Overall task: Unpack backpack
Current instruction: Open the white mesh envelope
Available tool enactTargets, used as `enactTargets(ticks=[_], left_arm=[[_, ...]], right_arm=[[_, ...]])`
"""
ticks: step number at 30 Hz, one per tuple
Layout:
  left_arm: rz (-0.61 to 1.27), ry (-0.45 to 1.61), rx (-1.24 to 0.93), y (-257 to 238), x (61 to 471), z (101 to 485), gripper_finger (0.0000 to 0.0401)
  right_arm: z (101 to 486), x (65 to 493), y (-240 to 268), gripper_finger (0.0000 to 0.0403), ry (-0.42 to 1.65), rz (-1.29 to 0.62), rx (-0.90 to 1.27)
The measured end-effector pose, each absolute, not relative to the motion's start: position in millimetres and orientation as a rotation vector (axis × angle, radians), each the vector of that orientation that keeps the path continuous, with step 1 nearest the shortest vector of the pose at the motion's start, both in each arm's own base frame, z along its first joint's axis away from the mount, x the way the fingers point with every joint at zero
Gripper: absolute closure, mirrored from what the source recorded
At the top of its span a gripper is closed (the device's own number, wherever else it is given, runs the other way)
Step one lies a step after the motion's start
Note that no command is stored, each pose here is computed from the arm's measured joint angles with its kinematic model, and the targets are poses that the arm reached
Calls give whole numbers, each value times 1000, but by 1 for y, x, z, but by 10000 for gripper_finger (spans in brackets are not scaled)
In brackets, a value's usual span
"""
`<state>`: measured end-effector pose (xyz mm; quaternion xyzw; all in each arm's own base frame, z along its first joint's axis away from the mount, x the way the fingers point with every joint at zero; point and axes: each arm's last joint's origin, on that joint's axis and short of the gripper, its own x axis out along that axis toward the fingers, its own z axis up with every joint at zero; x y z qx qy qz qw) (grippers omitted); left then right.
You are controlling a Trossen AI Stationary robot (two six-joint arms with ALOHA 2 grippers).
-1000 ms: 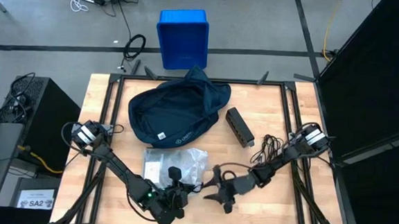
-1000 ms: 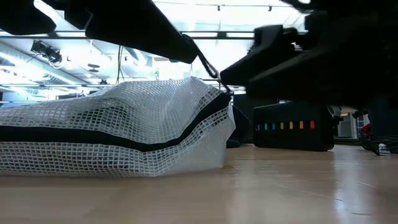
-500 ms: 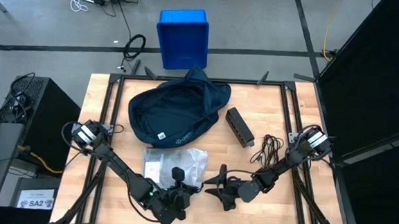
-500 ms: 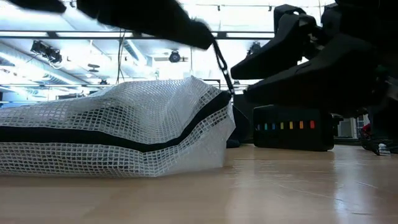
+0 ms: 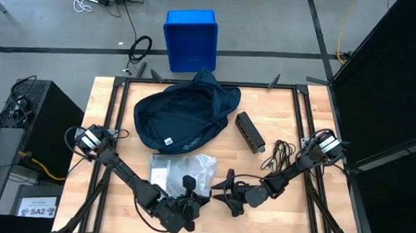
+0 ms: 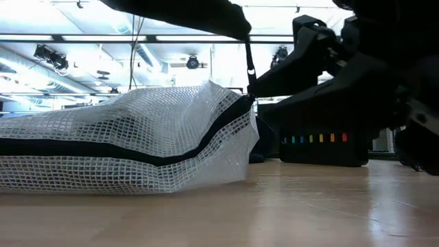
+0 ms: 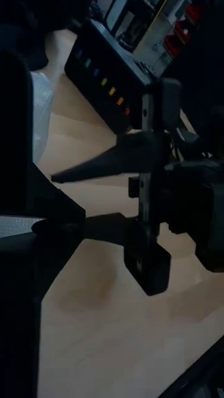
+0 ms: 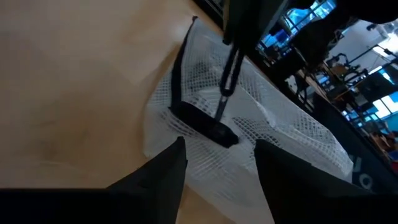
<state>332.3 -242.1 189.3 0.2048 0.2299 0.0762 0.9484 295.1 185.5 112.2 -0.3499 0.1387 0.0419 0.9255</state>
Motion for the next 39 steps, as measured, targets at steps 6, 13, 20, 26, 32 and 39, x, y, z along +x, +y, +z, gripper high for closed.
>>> enactTargets(ticks=[6, 13, 20, 26, 32, 39], left_arm=[[134, 467, 397, -240, 336, 190, 401], [99, 447, 383, -241, 338, 193, 401], [92, 439, 376, -241, 339, 193, 401], [78, 432, 368, -242, 339, 194, 401], [77, 426, 370, -242, 340, 195, 401], [80, 415, 355, -242, 341, 196, 401]], right_arm=[[116, 303, 183, 196, 268, 120, -691], [114, 310, 183, 186, 353, 159, -691], [114, 311, 183, 211, 348, 159, -688], [116, 311, 183, 250, 335, 169, -678], [117, 313, 183, 291, 311, 226, -653], [119, 314, 183, 360, 295, 220, -622]])
